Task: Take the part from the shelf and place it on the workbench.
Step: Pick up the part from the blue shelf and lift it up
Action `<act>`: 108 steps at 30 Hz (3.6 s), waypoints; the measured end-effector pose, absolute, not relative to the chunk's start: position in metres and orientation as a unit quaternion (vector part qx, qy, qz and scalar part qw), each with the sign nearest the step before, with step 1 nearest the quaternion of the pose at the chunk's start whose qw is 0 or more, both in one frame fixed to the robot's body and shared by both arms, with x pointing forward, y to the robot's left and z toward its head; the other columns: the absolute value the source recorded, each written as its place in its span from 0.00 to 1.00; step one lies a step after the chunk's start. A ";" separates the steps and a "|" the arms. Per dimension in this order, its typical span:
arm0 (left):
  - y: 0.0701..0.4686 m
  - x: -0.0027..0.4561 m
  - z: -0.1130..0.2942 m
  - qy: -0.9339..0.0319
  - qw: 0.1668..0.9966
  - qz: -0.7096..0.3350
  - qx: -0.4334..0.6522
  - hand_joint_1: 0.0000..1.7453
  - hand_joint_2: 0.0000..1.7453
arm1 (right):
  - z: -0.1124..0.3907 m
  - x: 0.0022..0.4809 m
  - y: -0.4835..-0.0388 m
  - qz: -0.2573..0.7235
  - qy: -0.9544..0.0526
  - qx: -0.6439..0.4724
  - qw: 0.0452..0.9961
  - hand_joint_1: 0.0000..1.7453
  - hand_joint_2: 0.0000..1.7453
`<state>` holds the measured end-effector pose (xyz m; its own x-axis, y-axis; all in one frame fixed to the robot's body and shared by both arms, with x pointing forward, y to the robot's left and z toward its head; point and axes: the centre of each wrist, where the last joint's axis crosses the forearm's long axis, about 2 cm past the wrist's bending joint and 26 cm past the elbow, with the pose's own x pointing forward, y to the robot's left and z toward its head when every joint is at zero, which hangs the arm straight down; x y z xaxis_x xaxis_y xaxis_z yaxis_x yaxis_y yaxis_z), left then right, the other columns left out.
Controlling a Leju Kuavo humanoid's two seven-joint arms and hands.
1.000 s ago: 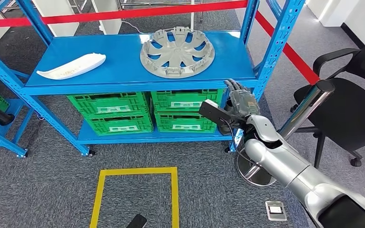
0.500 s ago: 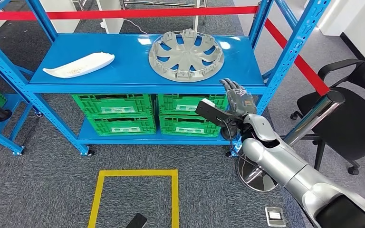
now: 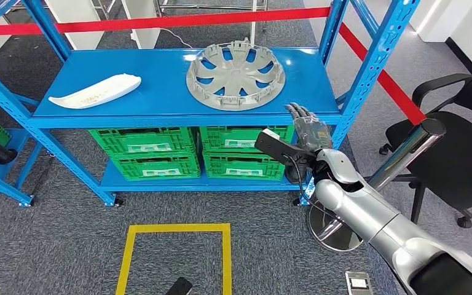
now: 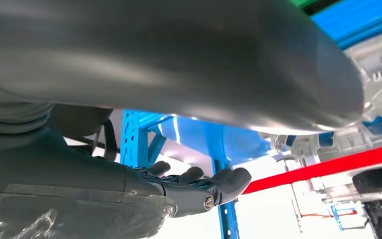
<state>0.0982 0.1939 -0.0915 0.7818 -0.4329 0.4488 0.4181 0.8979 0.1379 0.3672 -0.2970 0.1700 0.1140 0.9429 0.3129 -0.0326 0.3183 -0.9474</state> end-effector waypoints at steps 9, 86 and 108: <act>0.194 0.098 -0.091 -0.241 0.944 -0.225 0.015 0.00 0.00 | 0.170 0.367 -0.297 0.399 -0.533 -0.427 0.612 0.00 0.00; 0.194 0.096 -0.092 -0.240 0.944 -0.226 0.015 0.00 0.00 | 0.169 0.367 -0.297 0.401 -0.533 -0.425 0.612 0.00 0.00; 0.194 0.096 -0.092 -0.240 0.944 -0.226 0.015 0.00 0.00 | 0.169 0.367 -0.296 0.402 -0.534 -0.424 0.611 0.00 0.00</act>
<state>0.0964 0.1941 -0.0919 0.7831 -0.4337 0.4458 0.4191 0.8975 0.1370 0.3665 -0.2963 0.1688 0.1074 0.9439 0.3124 -0.0382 0.3179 -0.9474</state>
